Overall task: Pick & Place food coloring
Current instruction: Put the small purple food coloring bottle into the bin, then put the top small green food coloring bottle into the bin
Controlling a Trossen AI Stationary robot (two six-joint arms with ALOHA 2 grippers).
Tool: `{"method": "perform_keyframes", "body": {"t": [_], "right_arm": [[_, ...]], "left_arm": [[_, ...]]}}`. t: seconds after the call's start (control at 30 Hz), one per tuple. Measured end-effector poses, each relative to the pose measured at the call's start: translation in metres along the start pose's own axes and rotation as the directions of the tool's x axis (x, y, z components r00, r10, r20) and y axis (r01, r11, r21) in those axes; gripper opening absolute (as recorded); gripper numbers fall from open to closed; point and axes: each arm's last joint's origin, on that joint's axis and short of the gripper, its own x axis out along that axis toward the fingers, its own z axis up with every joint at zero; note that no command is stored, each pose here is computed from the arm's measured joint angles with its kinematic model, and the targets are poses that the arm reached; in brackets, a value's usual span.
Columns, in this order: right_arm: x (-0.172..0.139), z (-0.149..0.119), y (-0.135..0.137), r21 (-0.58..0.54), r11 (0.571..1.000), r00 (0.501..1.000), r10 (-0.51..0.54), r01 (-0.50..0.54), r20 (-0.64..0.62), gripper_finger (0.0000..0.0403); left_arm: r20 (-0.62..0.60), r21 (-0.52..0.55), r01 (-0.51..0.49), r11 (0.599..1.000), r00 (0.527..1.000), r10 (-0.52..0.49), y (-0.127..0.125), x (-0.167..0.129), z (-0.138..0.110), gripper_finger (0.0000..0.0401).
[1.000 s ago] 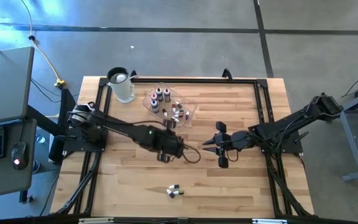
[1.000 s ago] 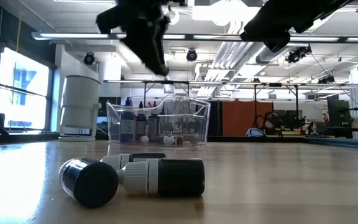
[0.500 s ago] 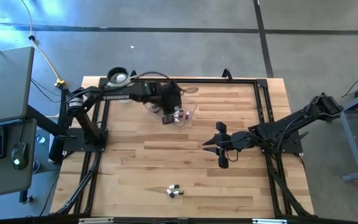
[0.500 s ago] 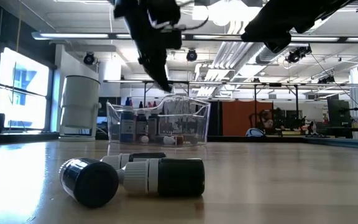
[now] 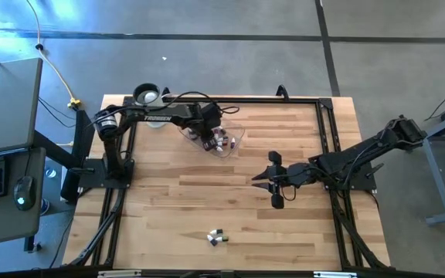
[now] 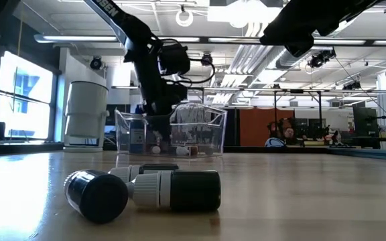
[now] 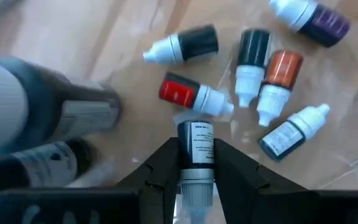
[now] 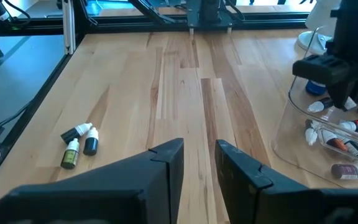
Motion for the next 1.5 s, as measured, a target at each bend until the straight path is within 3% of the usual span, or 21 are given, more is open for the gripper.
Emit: {"method": "perform_keyframes", "body": {"t": [0.3, 0.6, 0.93, 1.23, 1.4, 1.5], "right_arm": [[0.0, 0.0, 0.0, 0.0, 1.0, 1.0, 0.001, -0.001, 0.0, 0.0084], [0.0, 0.0, 0.0, 0.0, 1.0, 1.0, 0.001, -0.001, 0.0, 0.0084], [0.0, 0.0, 0.0, 0.0, 1.0, 1.0, 0.001, -0.001, 0.0, 0.0084], [0.0, 0.0, 0.0, -0.001, 1.0, 1.0, 0.001, -0.001, -0.001, 0.0084], [0.0, 0.0, 0.0, -0.001, 1.0, 1.0, 0.001, -0.001, -0.001, 0.0084], [0.002, -0.001, 0.0, -0.02, 1.0, 1.0, -0.001, 0.001, -0.008, 0.0084]], "left_arm": [[0.022, -0.01, 0.029, 1.0, 0.999, -0.028, -0.002, 0.018, 0.003, 0.0088], [0.043, 0.036, 0.012, 0.999, 0.999, -0.014, -0.002, 0.018, 0.005, 0.0091], [0.027, 0.056, -0.006, 0.998, 1.0, 0.005, -0.001, 0.015, 0.006, 0.018], [-0.145, -0.014, 0.055, 0.998, 0.988, -0.056, -0.006, -0.047, 0.035, 0.0192], [-0.119, 0.035, 0.084, 0.996, 0.99, -0.079, -0.031, -0.104, 0.047, 0.0192], [-0.106, 0.105, 0.116, 0.988, 0.989, -0.105, -0.057, -0.129, 0.038, 0.0192]]}}
